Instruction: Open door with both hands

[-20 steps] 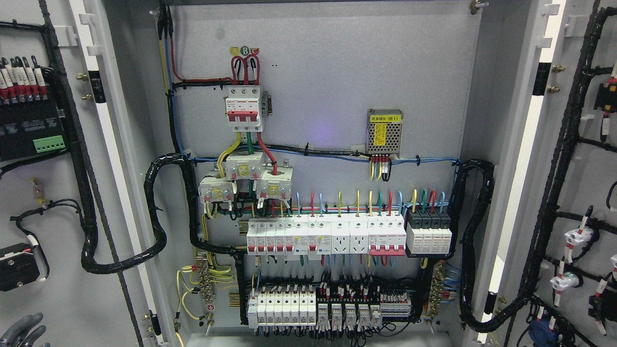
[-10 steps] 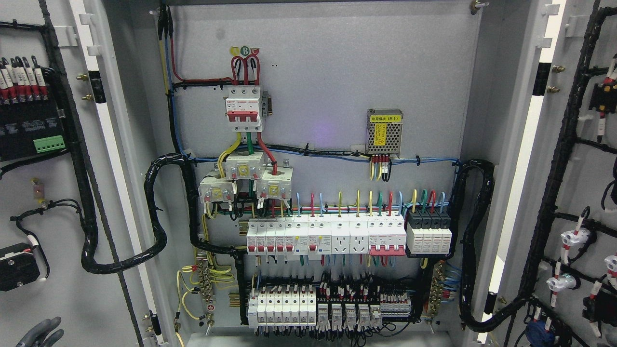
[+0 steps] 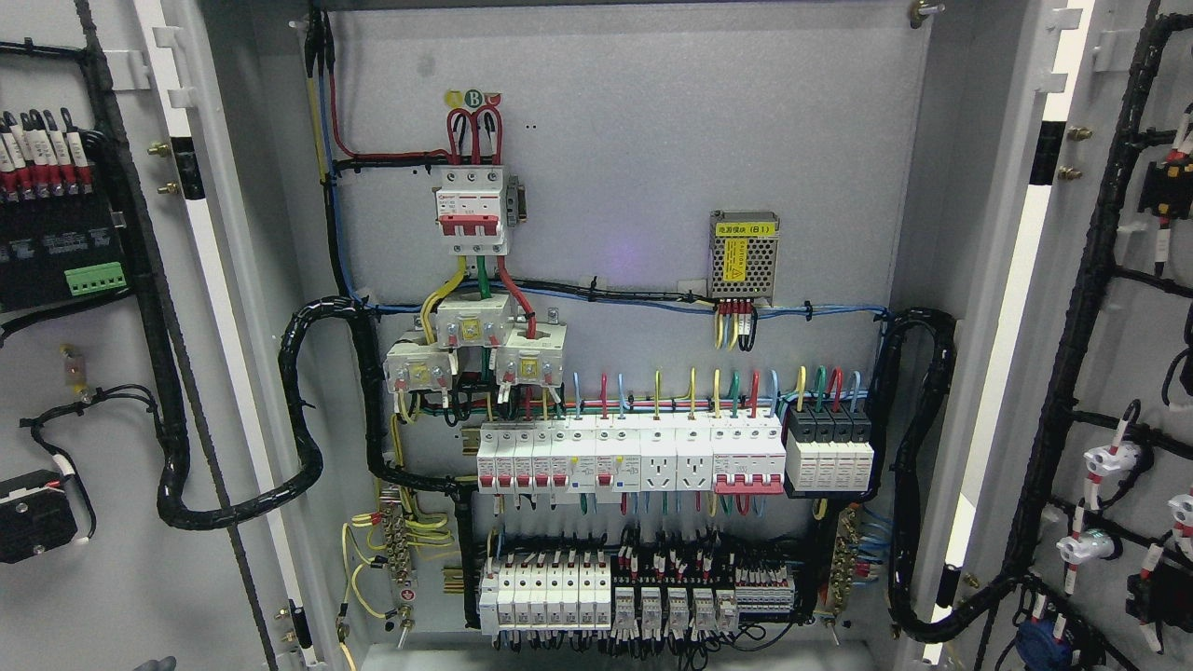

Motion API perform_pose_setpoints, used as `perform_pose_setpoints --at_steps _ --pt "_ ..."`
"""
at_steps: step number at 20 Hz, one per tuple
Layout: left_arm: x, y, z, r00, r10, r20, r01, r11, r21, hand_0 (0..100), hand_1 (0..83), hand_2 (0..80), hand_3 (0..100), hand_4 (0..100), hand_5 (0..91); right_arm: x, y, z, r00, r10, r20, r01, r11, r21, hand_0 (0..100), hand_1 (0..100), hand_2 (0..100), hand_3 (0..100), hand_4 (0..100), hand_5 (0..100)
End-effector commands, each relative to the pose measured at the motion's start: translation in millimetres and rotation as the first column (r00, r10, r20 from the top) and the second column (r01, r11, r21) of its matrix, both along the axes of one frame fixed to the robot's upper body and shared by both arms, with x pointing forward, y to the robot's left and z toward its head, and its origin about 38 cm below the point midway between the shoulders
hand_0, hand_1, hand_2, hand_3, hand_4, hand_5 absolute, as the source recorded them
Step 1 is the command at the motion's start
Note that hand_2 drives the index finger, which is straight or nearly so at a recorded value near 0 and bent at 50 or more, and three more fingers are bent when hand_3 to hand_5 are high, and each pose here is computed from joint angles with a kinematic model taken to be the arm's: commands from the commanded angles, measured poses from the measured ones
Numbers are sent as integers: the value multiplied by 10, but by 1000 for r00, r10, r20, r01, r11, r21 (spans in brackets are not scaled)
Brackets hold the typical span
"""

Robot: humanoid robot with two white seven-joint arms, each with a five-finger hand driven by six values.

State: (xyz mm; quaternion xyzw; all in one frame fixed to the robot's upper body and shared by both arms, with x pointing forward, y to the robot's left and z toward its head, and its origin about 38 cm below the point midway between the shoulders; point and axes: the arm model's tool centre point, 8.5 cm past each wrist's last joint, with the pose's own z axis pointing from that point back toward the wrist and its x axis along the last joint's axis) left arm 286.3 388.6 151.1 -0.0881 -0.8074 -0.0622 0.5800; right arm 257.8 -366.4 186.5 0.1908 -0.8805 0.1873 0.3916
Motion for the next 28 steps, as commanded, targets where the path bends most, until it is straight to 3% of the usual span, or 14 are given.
perform_pose_setpoints --at_steps 1,6,16,24,28 --pt "-112 -325 -302 991 -93 -93 91 996 -22 0 0 0 0 42 0 -95 344 -189 999 31 33 -31 999 20 0 0 0 0 0 0" --pt "-235 -428 -467 983 -117 -144 117 993 -7 0 0 0 0 42 0 -163 466 -407 998 43 -51 -41 998 57 0 0 0 0 0 0" --pt "-649 -529 -843 951 -135 -279 138 990 -9 0 0 0 0 42 0 -662 596 -943 966 57 -254 -36 996 85 0 0 0 0 0 0" --pt "-1167 -787 -1239 893 -170 -417 177 984 -21 0 0 0 0 42 0 -1130 707 -1377 908 57 -415 -33 997 66 0 0 0 0 0 0" --pt "-1491 -859 -1402 856 -168 -489 178 984 -26 0 0 0 0 42 0 -1306 693 -1697 860 24 -510 6 998 57 0 0 0 0 0 0"
